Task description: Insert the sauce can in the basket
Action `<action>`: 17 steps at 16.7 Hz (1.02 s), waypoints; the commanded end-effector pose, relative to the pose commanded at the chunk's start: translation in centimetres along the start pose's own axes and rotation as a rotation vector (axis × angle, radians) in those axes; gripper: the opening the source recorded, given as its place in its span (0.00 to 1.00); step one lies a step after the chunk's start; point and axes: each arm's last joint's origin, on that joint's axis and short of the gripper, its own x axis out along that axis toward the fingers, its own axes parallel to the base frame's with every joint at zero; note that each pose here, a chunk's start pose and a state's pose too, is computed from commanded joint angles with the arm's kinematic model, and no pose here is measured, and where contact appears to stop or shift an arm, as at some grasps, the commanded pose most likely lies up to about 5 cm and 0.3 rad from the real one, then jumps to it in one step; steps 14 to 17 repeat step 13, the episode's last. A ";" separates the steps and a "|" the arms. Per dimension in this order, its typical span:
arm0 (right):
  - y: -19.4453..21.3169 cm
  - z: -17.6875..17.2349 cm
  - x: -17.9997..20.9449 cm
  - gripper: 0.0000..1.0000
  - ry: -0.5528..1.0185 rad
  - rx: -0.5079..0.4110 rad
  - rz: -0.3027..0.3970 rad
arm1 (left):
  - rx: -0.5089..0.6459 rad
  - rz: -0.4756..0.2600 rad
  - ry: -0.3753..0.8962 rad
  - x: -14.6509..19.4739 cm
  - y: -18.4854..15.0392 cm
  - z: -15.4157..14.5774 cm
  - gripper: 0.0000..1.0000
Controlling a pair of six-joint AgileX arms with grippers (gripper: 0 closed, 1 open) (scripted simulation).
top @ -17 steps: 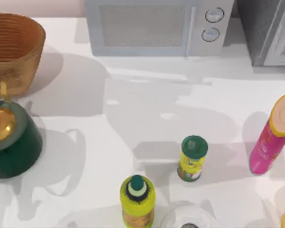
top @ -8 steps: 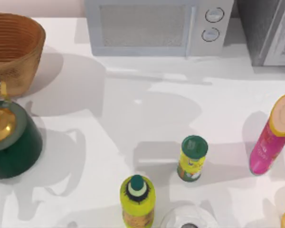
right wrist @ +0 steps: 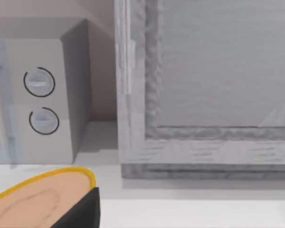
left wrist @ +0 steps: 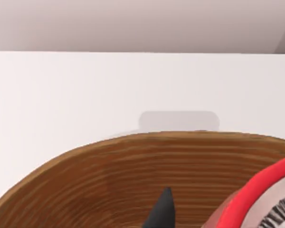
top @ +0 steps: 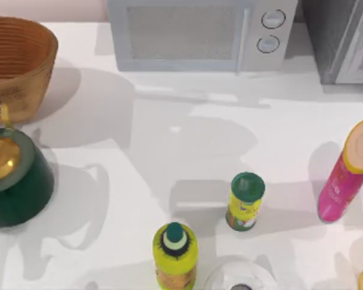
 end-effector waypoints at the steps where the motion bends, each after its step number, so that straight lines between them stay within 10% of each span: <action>1: 0.0 0.0 0.0 1.00 0.000 0.000 0.000 | 0.000 0.000 0.000 0.0 0.0 0.0 0.53; 7: 0.0 0.0 0.0 1.00 0.000 0.000 0.000 | 0.000 0.000 0.000 0.0 0.0 0.0 0.98; 17: 0.0 0.0 0.0 1.00 0.000 0.000 0.000 | 0.000 0.000 0.000 0.0 0.0 0.0 1.00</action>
